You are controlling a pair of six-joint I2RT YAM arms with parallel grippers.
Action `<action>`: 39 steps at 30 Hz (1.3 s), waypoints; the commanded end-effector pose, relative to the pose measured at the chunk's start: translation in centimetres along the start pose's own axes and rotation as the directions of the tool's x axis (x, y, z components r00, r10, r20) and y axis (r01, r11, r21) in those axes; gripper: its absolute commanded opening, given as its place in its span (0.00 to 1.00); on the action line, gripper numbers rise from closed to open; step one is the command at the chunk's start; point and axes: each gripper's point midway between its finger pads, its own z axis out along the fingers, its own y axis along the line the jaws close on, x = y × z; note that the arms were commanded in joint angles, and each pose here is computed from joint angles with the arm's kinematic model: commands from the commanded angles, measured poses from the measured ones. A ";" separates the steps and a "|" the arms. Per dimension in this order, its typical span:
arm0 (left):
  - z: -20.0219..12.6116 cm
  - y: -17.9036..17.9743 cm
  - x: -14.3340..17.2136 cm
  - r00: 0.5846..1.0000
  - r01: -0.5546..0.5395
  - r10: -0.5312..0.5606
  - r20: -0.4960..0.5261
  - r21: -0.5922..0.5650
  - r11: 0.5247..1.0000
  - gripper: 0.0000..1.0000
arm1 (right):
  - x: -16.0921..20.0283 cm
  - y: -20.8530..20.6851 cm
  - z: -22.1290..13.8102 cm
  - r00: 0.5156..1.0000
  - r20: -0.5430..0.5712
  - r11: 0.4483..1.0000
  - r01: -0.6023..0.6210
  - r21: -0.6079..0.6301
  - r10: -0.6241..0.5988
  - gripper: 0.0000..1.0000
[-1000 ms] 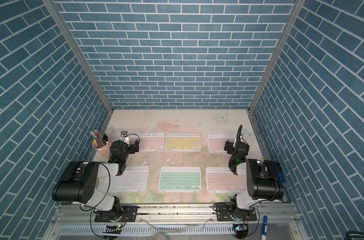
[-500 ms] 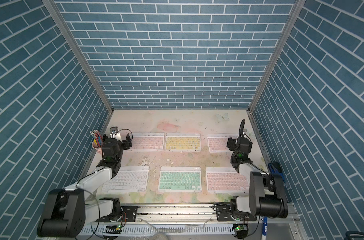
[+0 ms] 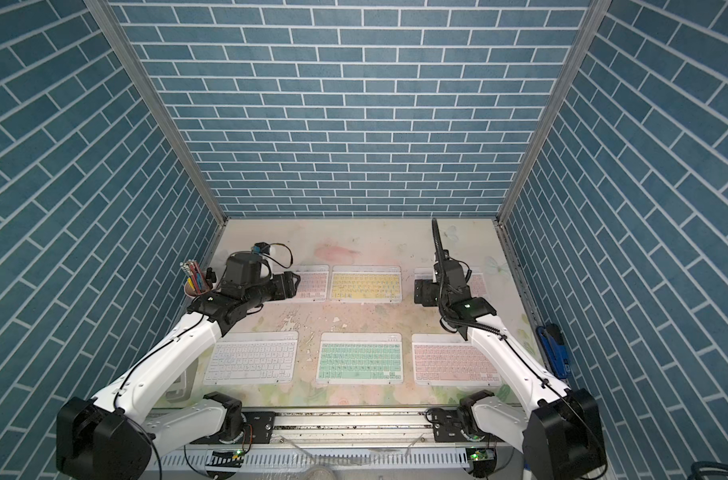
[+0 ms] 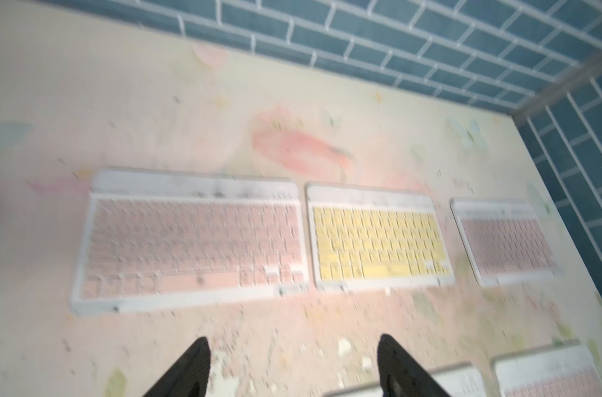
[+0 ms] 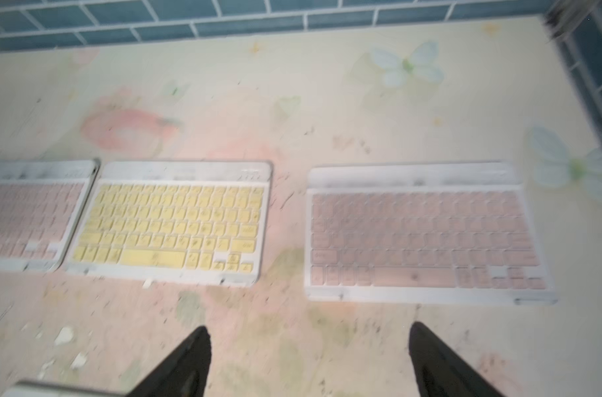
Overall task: Stack the numeric keypads
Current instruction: Pick up the numeric keypad from the center of the board.
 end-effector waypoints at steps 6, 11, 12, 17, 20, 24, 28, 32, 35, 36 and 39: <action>-2.0 -3.7 12.4 0.952 0.003 0.032 -0.305 0.115 0.993 0.78 | 10.0 4.0 -3.5 0.949 -0.314 0.992 -0.071 -0.102 0.035 0.87; -2.0 -3.9 15.6 0.938 0.042 0.014 -0.346 0.155 0.987 0.78 | 12.7 5.2 -3.9 0.928 -0.366 0.987 -0.121 -0.103 0.076 0.86; -1.9 -4.0 15.9 0.936 0.049 0.012 -0.352 0.163 0.985 0.78 | 13.1 5.8 -3.7 0.923 -0.375 0.983 -0.136 -0.121 0.082 0.85; -0.9 -4.8 17.4 0.923 0.058 0.016 -0.385 0.179 0.982 0.78 | 14.9 8.2 -3.0 0.909 -0.413 0.976 -0.139 -0.167 0.059 0.85; -0.2 -5.4 18.3 0.910 0.059 0.029 -0.413 0.198 0.978 0.78 | 15.4 8.3 -2.7 0.903 -0.425 0.977 -0.146 -0.155 0.067 0.85; 0.3 -5.9 19.3 0.891 0.058 0.047 -0.452 0.214 0.975 0.78 | 16.1 8.7 -2.4 0.891 -0.441 0.966 -0.200 -0.164 0.110 0.85; 0.6 -5.8 20.6 0.867 0.052 0.063 -0.495 0.215 0.975 0.78 | 16.7 9.2 -2.2 0.881 -0.452 0.955 -0.241 -0.172 0.141 0.85; 0.9 -5.8 21.6 0.850 0.054 0.071 -0.522 0.221 0.974 0.78 | 17.7 9.4 -1.9 0.867 -0.469 0.947 -0.274 -0.167 0.168 0.85; 1.0 -6.0 22.3 0.839 0.050 0.084 -0.538 0.230 0.972 0.78 | 18.2 9.5 -1.8 0.862 -0.477 0.947 -0.279 -0.157 0.175 0.85; 1.1 -5.9 22.6 0.836 0.049 0.085 -0.543 0.227 0.973 0.78 | 18.3 9.5 -1.8 0.861 -0.477 0.948 -0.280 -0.155 0.176 0.85; 1.4 -6.1 23.0 0.833 0.048 0.092 -0.545 0.237 0.970 0.78 | 19.0 9.4 -1.5 0.855 -0.489 0.952 -0.272 -0.139 0.173 0.85</action>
